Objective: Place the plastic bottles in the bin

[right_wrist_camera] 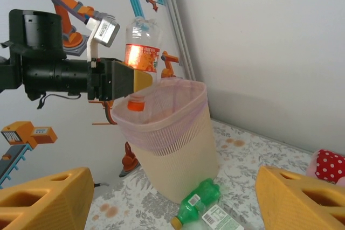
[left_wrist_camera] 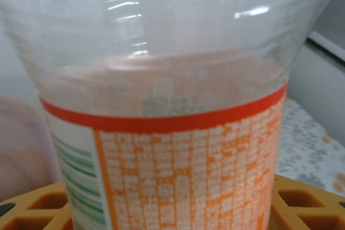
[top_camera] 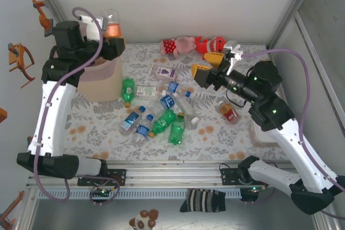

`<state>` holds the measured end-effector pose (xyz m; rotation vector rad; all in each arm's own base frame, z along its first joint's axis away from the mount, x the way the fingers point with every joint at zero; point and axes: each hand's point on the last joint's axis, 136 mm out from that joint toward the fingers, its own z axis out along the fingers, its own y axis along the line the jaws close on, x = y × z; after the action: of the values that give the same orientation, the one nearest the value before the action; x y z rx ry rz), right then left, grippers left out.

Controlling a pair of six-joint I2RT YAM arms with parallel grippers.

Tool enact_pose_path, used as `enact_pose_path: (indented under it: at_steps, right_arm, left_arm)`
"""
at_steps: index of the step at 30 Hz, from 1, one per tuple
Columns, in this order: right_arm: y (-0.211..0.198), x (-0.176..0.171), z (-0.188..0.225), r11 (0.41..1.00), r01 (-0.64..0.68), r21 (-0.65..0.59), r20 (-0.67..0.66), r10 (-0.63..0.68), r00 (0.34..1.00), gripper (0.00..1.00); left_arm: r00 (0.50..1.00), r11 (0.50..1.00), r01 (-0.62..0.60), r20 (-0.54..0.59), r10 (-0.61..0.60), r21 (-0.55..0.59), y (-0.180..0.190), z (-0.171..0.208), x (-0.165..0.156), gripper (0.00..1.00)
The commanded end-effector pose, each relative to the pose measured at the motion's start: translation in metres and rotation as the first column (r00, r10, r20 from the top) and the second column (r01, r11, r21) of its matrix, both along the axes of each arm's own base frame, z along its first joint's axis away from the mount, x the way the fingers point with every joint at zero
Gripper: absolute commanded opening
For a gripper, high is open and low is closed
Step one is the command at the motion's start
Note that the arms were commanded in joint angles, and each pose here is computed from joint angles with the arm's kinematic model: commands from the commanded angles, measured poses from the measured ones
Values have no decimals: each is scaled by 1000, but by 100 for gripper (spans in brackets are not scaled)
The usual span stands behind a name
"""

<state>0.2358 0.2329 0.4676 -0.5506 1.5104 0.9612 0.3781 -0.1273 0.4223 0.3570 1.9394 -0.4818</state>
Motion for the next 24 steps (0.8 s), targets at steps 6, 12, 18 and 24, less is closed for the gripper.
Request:
enact_pose_path:
  at_steps: [6, 12, 18, 24]
  right_arm:
    - [-7, -7, 14, 1000, 21, -6, 40, -21, 999, 78]
    - [-12, -9, 9, 999, 36, -21, 33, -36, 999, 78]
    - [-14, -9, 2, 998, 48, -38, 19, -47, 999, 78]
    - [-13, -6, -2, 997, 54, -46, 8, -54, 999, 78]
  left_arm:
    - [964, 980, -197, -173, 200, 34, 73, -43, 43, 53]
    - [913, 967, -231, -320, 253, 105, 105, -90, 67, 52]
    - [844, 966, -179, -476, 248, 186, 115, -146, 72, 52]
    - [745, 965, -112, -622, 240, 238, 118, -199, 64, 53]
